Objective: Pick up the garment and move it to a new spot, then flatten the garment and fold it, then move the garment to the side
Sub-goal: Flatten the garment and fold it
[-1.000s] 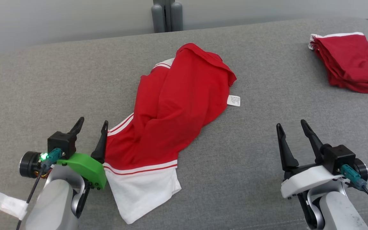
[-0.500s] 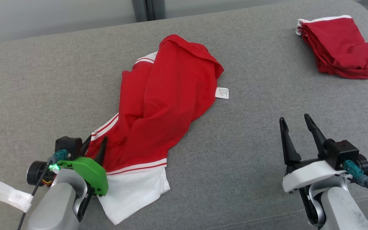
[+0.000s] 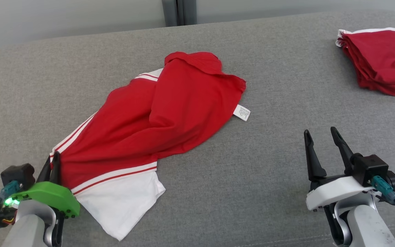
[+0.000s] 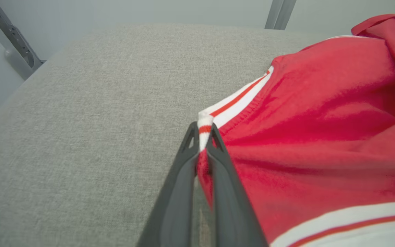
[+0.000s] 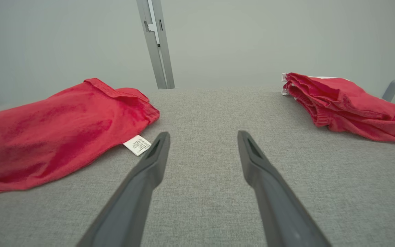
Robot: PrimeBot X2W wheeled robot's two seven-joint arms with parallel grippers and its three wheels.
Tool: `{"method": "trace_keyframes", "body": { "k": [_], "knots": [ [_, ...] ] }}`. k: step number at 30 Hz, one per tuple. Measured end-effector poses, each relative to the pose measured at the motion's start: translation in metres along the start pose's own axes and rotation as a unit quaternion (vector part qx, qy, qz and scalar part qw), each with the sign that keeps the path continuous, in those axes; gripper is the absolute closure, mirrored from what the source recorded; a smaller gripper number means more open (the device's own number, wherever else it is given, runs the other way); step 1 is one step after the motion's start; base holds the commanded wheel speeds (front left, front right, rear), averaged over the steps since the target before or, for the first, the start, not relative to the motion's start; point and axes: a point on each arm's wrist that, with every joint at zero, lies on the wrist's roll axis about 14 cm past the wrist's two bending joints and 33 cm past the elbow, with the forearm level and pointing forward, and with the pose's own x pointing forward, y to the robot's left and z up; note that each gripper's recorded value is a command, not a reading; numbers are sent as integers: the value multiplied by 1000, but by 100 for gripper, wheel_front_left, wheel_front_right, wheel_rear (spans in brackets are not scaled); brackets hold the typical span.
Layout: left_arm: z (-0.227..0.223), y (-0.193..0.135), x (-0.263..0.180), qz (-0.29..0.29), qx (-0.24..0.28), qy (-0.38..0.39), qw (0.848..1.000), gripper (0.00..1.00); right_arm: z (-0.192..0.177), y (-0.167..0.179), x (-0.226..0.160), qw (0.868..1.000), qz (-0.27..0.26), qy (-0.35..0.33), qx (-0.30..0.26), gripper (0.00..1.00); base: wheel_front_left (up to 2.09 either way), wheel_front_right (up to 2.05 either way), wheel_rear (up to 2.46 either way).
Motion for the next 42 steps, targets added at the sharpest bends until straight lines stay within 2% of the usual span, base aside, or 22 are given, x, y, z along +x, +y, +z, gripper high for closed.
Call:
{"method": "trace_keyframes", "body": {
  "k": [4, 5, 6, 7, 15, 22, 35, 42],
  "knots": [
    [-11, 6, -15, 13, -8, 4, 1000, 100, -3, 3, 1, 1000, 4, 5, 1, 0, 0, 0, 0],
    [-8, 4, -17, 13, -10, -3, 1000, 82, -4, 4, 1, 1000, 6, 5, 1, 0, 0, 0, 0],
    [-3, 2, -17, 11, -12, -12, 1000, 29, -4, 5, 2, 1000, 7, 6, 1, 0, 0, 0, 0],
    [3, -1, -17, 10, -13, -23, 1000, 0, -4, 6, 2, 1000, 9, 6, 0, 0, 0, 0, 0],
    [56, -4, -35, 19, -11, -121, 992, 0, 9, 18, 2, 1000, 24, -11, 0, 0, 0, 0, 0],
    [82, -3, -65, 36, -15, -185, 982, 0, 21, 22, -4, 999, 28, -30, 1, 0, 0, 0, 0],
    [72, -1, -92, 49, -13, -191, 980, 0, 8, 29, -5, 999, 38, -10, 4, 0, 0, 0, 0],
    [68, -4, -90, 44, -13, -184, 982, 0, 22, 52, 35, 995, 90, -23, -31, 0, 0, 0, 0]
  ]
}}
